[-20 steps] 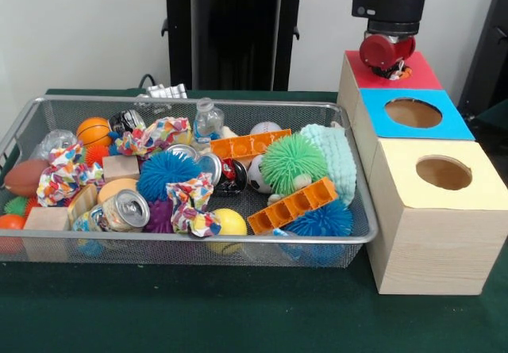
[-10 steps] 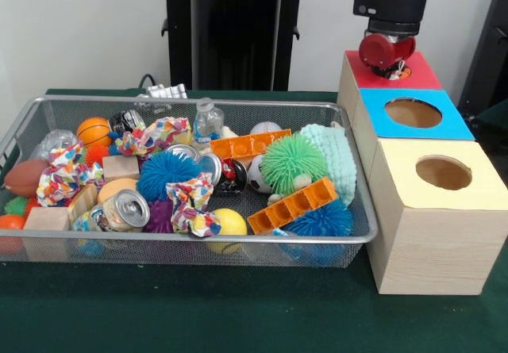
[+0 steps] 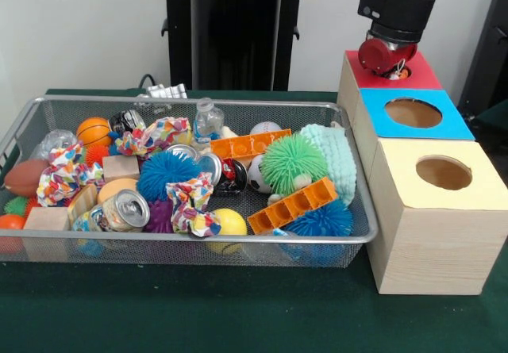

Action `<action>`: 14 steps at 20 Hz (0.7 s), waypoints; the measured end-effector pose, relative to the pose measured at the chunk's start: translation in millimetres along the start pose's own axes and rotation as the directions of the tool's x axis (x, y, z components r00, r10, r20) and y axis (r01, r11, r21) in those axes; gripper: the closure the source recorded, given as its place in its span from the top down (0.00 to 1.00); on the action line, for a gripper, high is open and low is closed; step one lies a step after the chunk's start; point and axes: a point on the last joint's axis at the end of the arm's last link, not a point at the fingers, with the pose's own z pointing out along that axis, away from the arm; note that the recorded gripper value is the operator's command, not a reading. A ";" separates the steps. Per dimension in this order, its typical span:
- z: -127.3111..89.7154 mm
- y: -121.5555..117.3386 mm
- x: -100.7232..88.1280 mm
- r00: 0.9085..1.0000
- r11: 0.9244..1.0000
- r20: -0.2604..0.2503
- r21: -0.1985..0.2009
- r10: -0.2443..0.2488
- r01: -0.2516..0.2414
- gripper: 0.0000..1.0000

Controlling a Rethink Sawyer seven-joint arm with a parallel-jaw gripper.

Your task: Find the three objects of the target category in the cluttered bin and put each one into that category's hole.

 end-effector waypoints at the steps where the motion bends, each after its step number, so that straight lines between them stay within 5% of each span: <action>1: 0.2 -0.7 -0.3 1.000 1.000 -0.009 -0.006 0.003 -0.003 0.00; 14: 2.6 -4.7 -2.0 0.999 0.999 -0.051 -0.037 0.017 -0.019 0.00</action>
